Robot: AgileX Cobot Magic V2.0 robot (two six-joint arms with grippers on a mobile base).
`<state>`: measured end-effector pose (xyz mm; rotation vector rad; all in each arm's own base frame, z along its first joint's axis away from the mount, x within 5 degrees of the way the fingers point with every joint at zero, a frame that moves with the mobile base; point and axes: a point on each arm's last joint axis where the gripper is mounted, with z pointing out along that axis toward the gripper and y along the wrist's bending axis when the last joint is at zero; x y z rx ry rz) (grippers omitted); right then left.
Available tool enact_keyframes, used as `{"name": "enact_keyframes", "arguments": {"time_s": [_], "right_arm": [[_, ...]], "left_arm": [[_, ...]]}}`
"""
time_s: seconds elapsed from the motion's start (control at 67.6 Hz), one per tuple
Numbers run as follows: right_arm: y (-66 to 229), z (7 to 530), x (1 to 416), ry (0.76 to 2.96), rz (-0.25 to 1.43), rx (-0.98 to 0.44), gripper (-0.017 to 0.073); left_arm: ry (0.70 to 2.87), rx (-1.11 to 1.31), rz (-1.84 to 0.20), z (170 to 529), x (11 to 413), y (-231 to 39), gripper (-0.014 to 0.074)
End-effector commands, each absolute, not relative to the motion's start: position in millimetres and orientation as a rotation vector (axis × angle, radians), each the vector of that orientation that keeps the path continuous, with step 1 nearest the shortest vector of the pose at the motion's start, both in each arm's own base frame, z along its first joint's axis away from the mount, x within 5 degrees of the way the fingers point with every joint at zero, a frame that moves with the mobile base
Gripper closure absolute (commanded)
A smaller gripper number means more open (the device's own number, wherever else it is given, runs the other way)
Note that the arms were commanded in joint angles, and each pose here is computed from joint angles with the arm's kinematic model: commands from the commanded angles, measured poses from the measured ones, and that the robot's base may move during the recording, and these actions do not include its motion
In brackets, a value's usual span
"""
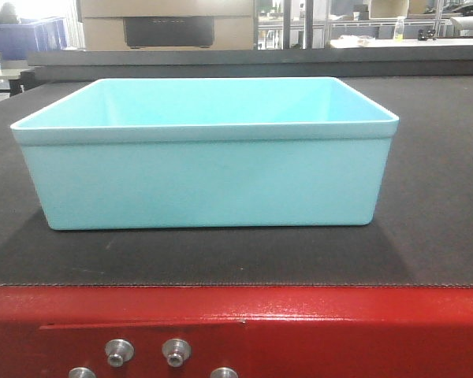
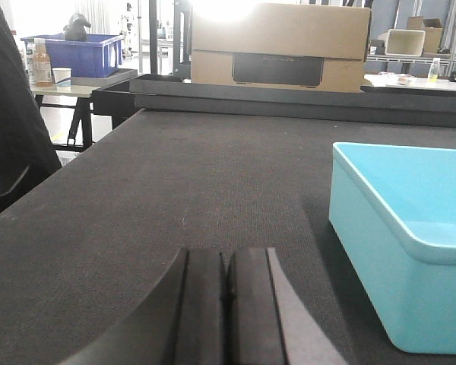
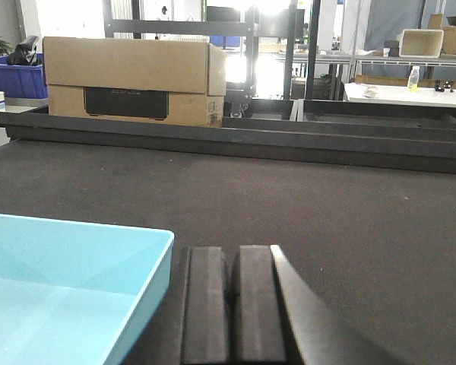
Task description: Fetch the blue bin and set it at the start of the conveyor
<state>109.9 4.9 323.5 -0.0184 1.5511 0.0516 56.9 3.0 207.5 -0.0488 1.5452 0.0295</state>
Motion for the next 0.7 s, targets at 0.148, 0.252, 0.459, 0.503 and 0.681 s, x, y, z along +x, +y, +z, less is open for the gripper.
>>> {"name": "enact_keyframes", "arguments": {"time_s": [0.148, 0.252, 0.459, 0.503, 0.681], "right_arm": [[-4.1, 292.2, 89.0, 1.517, 0.009, 0.078, 0.0721], [-8.9, 262.5, 75.8, 1.511, -0.014, 0.163, 0.0721], [-9.4, 214.9, 57.6, 1.463, -0.050, 0.191, 0.0721], [-9.1, 216.4, 55.1, 1.436, -0.050, 0.187, 0.0721], [-8.7, 213.2, 55.5, 1.472, -0.053, 0.183, 0.0721]], "left_arm": [[1.518, -0.050, 0.026, 210.0, 56.3, 2.9, 0.0704], [1.518, -0.050, 0.026, 210.0, 56.3, 2.9, 0.0704], [1.518, -0.050, 0.026, 210.0, 56.3, 2.9, 0.0704], [1.518, -0.050, 0.026, 210.0, 56.3, 2.9, 0.0704], [1.518, -0.050, 0.026, 210.0, 56.3, 2.9, 0.0704]]}}
